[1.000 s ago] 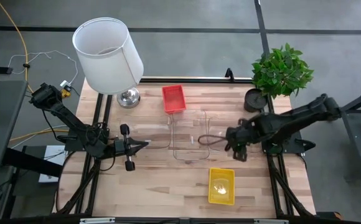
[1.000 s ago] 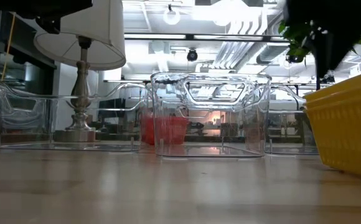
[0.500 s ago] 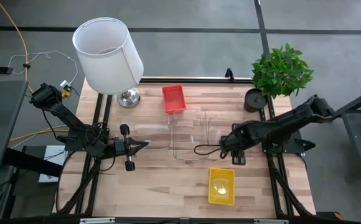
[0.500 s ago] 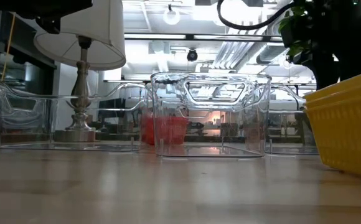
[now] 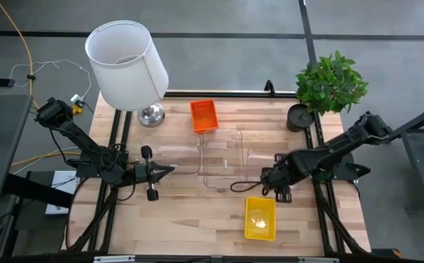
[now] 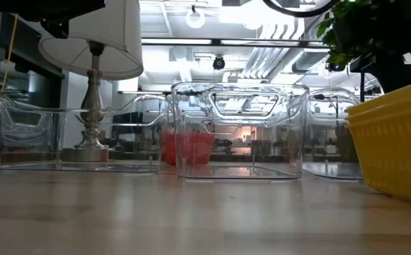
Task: Stack baskets by color
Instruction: Stack the right transparent bin on the middle transparent bin
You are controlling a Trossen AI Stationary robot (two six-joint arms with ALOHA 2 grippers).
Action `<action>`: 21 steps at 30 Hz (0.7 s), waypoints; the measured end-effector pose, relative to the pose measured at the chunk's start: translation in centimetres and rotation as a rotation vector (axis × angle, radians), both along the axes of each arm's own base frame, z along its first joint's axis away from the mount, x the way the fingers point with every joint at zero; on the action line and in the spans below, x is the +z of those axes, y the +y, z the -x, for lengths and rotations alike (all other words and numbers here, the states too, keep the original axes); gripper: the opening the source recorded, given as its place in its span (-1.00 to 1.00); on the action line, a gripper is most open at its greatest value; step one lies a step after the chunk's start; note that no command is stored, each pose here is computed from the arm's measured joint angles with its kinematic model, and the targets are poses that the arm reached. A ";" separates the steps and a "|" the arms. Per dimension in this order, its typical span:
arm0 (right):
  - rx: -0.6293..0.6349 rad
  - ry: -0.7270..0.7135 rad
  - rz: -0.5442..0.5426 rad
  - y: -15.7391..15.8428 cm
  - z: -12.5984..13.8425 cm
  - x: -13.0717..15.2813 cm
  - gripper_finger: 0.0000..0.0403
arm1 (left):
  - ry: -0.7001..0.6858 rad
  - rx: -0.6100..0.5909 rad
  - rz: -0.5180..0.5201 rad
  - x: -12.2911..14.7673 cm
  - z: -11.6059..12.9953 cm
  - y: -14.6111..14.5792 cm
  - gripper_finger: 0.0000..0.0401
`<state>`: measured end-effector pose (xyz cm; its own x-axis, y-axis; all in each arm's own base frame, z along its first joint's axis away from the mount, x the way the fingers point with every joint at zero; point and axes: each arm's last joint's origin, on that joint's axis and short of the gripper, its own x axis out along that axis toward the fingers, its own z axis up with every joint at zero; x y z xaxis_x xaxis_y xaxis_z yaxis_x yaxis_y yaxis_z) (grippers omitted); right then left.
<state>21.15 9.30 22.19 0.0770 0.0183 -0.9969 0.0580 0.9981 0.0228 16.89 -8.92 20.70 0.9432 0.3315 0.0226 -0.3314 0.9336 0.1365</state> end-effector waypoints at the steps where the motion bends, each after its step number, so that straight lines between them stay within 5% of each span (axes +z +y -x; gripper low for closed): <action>1: 0.007 -0.002 0.003 0.2 0.1 0.0 -0.01 | 0.000 0.000 0.000 0.0 0.0 0.0 -1.00; 21: 0.065 0.085 0.091 1.2 -0.6 -2.3 -0.01 | -0.002 0.000 0.008 0.0 0.0 0.0 -1.00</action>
<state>21.71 10.52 19.88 -0.0064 -0.0702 -0.9975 -0.0091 0.9975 -0.0702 16.89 -8.92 20.70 0.9430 0.3320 0.0224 -0.3320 0.9345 0.1285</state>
